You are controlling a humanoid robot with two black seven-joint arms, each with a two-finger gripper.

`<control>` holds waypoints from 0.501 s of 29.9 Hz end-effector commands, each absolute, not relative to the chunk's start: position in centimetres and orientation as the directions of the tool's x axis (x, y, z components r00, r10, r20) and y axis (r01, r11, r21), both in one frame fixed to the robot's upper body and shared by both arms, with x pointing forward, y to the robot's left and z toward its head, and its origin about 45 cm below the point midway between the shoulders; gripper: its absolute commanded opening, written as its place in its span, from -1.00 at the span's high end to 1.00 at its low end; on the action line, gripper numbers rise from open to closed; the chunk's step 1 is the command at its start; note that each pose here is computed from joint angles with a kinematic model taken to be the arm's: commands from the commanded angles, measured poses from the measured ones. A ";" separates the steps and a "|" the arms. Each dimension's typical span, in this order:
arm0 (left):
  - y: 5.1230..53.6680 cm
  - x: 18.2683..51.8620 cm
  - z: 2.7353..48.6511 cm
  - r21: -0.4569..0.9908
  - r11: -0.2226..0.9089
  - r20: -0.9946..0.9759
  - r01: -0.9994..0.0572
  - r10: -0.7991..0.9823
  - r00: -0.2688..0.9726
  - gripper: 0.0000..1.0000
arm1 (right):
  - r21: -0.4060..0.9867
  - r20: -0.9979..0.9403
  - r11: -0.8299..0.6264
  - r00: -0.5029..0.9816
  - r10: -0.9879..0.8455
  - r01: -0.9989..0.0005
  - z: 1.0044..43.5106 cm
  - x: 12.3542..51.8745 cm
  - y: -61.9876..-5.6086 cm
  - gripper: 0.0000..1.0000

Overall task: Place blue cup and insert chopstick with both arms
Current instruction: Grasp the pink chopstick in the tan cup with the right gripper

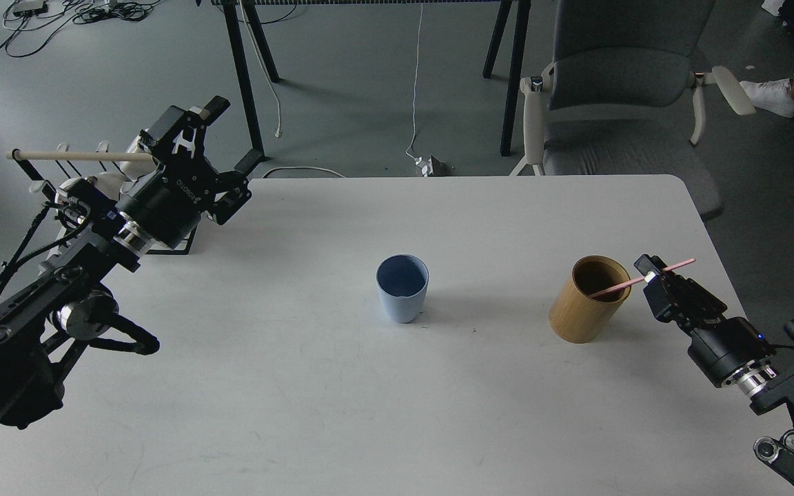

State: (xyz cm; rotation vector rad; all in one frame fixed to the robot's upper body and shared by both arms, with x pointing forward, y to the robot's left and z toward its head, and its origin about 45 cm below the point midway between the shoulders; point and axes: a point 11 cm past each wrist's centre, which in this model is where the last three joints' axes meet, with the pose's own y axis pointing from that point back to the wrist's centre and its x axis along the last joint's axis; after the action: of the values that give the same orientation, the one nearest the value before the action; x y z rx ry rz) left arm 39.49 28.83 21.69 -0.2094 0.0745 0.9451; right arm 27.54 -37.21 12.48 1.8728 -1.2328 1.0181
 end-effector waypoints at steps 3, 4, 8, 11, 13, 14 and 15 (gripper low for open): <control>29.0 39.2 21.3 -0.137 0.564 -0.161 -0.814 0.798 0.580 -0.89 | 0.107 0.876 -0.338 0.250 -0.413 -0.935 12.6 27.6 -37.1 0.82; 29.0 39.2 21.3 -0.137 0.564 -0.161 -0.814 0.798 0.580 -0.89 | 0.107 0.877 -0.338 0.249 -0.411 -0.935 12.6 27.6 -37.1 0.85; 29.0 39.1 21.0 -0.134 0.562 -0.167 -0.816 0.799 0.577 -0.89 | 0.102 0.879 -0.340 0.245 -0.410 -0.935 12.8 27.8 -37.2 0.93; 29.0 39.1 21.0 -0.136 0.561 -0.168 -0.816 0.799 0.577 -0.89 | 0.091 0.884 -0.346 0.236 -0.403 -0.934 13.5 28.1 -37.3 0.98; 28.9 39.1 21.0 -0.136 0.563 -0.169 -0.815 0.798 0.579 -0.89 | 0.086 0.893 -0.349 0.228 -0.388 -0.933 14.3 28.1 -37.8 1.00; 28.8 39.1 21.0 -0.138 0.562 -0.172 -0.815 0.797 0.579 -0.89 | 0.082 0.899 -0.353 0.222 -0.377 -0.932 15.0 28.2 -38.2 1.00; 28.6 39.1 21.0 -0.141 0.564 -0.175 -0.814 0.795 0.581 -0.89 | 0.074 0.905 -0.358 0.213 -0.367 -0.931 15.8 28.3 -38.5 1.00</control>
State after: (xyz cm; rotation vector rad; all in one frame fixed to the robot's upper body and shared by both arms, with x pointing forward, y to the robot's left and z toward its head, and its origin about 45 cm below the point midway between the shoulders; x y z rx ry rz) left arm 39.08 28.94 21.01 -0.2087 0.0917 0.9529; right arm 28.09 -37.67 14.08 1.8615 -1.2172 1.0721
